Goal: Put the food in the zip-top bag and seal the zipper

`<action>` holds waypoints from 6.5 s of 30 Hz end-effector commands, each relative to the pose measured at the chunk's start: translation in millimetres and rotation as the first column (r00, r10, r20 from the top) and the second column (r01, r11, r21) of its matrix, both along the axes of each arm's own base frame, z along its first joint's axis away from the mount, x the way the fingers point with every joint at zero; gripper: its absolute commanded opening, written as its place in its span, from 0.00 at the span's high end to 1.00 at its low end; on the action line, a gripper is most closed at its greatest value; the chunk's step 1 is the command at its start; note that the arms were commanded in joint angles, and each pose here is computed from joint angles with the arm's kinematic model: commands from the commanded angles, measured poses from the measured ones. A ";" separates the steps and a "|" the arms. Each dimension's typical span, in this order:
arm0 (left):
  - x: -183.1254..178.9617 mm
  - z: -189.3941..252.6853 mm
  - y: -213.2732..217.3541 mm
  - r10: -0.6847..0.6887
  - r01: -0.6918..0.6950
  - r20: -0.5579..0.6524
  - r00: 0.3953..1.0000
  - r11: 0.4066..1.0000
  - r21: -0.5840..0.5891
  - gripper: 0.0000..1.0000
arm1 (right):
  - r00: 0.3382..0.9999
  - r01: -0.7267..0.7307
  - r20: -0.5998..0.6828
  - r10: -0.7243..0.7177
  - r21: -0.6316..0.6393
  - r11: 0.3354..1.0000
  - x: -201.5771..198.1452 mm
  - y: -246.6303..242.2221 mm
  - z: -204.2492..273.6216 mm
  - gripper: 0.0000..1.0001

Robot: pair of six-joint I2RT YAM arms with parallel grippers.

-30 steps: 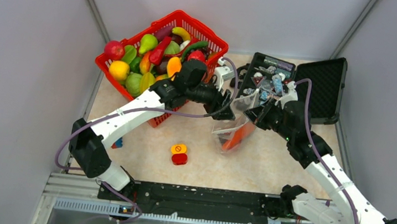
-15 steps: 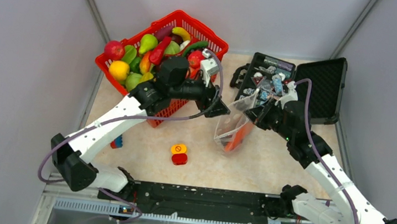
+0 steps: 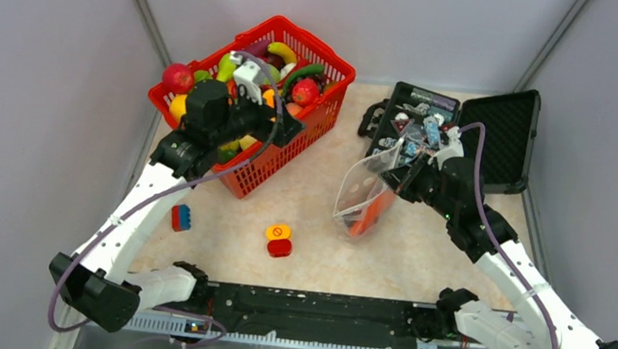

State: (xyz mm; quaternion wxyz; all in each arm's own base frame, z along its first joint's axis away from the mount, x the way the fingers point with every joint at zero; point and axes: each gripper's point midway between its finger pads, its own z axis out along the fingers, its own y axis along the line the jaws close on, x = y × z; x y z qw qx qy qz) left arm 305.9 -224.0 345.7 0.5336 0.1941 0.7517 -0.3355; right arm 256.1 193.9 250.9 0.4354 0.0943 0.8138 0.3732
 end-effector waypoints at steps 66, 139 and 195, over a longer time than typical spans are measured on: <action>83.9 -114.0 190.8 0.691 -0.576 -0.129 0.712 0.678 0.456 0.42 | 0.998 -0.003 0.059 0.001 0.032 0.999 2.1 1.0 17.2 1.00; -64.8 75.7 -82.8 -0.395 0.426 0.162 0.904 0.852 -0.303 0.91 | 0.998 -0.001 0.060 -0.002 0.047 0.999 3.4 2.5 17.0 1.00; -26.0 -58.8 -140.4 -0.305 0.310 -0.069 0.950 0.949 0.065 0.47 | 0.990 0.100 0.066 -0.123 0.284 0.954 1.0 -4.2 59.0 1.00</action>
